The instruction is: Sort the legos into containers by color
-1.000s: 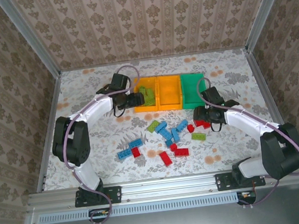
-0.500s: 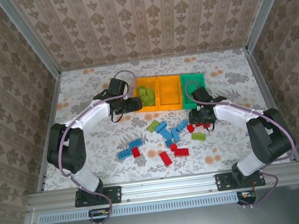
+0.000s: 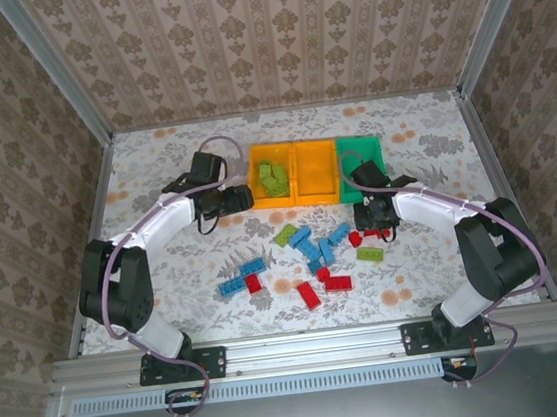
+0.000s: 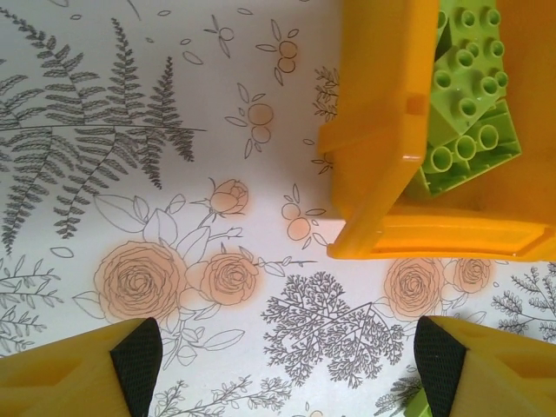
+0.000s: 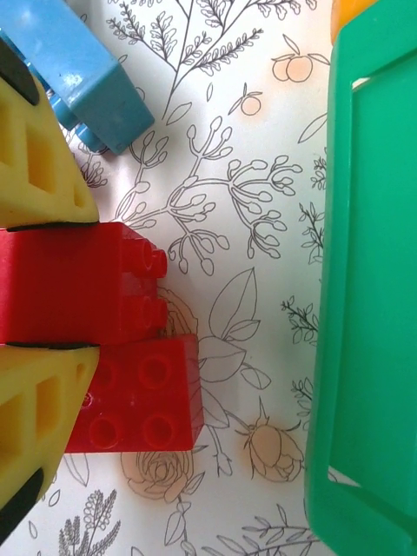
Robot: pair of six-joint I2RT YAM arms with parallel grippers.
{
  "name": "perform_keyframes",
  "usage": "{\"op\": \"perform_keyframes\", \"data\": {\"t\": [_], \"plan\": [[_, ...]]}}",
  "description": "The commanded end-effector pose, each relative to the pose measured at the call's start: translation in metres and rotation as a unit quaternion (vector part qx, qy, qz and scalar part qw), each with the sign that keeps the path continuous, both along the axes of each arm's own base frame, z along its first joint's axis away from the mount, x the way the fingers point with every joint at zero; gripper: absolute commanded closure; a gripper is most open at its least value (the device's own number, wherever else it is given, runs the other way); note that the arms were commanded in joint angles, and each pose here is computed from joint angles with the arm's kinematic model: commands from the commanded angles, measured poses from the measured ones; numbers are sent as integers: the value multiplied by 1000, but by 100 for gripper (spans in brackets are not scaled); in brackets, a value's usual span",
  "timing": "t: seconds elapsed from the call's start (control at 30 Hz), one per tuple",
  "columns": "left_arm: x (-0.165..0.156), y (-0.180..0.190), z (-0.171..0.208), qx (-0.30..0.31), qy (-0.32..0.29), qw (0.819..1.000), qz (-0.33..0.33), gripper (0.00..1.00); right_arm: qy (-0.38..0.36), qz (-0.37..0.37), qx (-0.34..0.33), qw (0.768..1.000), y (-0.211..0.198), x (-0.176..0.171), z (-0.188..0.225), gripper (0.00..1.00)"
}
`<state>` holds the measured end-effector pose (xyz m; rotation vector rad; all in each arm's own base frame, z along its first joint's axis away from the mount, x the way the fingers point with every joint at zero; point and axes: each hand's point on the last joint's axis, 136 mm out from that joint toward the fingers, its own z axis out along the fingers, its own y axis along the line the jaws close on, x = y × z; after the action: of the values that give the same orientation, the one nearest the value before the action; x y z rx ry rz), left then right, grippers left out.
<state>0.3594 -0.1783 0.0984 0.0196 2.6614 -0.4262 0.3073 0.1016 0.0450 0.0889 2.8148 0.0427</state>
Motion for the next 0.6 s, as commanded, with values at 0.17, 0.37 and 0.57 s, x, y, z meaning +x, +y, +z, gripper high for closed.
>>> {"op": "perform_keyframes", "data": {"t": [0.17,0.37,0.57], "plan": [[-17,14,-2,16,11,1000,15,20,-61,-15,13,998,3,23,56,69],[-39,24,-13,20,33,999,28,20,-119,-37,27,992,2,61,88,69],[-63,24,-25,15,50,998,24,20,-135,-52,6,989,-4,100,85,70]]}}
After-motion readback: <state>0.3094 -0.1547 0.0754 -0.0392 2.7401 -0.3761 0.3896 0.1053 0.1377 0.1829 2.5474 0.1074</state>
